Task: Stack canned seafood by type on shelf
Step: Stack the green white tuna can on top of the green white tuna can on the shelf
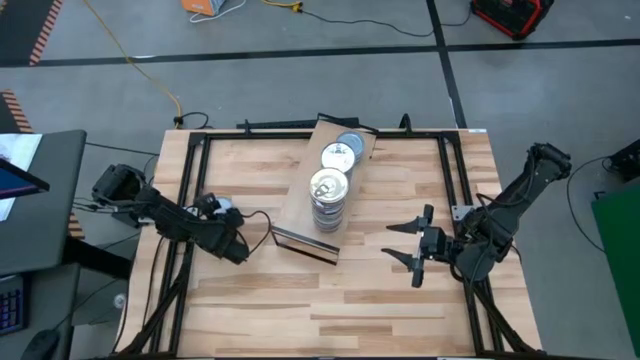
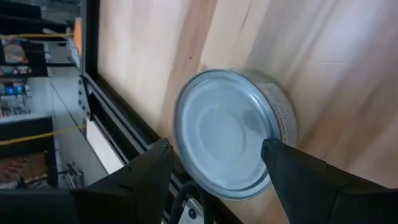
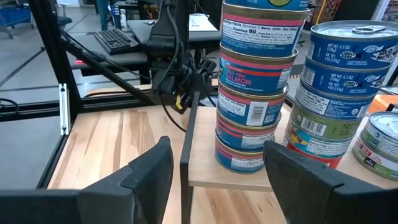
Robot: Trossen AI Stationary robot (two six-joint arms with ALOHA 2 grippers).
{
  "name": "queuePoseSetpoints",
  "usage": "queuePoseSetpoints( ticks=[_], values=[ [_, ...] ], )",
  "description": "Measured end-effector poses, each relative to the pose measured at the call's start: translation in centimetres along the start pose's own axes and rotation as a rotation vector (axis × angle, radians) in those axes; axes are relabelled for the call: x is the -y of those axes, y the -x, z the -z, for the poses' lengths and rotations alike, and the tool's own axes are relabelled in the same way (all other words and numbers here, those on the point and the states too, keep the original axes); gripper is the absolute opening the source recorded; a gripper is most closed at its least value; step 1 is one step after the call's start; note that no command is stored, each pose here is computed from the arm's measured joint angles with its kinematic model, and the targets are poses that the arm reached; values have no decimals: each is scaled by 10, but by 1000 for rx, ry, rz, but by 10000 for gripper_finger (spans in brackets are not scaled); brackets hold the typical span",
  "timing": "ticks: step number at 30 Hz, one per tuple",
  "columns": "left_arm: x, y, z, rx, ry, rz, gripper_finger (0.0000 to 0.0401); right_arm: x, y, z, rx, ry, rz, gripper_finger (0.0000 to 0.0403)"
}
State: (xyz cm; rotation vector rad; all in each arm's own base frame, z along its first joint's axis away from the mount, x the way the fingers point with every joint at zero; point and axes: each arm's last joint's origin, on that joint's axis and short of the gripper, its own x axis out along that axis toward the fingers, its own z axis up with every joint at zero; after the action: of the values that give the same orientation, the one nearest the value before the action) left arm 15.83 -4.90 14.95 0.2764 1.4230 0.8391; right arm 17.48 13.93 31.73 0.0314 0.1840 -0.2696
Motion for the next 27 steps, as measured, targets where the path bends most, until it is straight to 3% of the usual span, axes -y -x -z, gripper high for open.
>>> queuePoseSetpoints(
  ticks=[6, 12, 27],
  values=[
    [6, 3, 0, -18, -13, 83, 249, 0, 0, 0, 0, -2, 0, 276],
    [12, 11, 4, 11, -36, 102, 249, 0, 0, 0, -1, -4, -3, 276],
    [23, 23, 17, 95, 29, 134, 245, 0, 0, 0, -2, -13, -4, 276]
  ],
)
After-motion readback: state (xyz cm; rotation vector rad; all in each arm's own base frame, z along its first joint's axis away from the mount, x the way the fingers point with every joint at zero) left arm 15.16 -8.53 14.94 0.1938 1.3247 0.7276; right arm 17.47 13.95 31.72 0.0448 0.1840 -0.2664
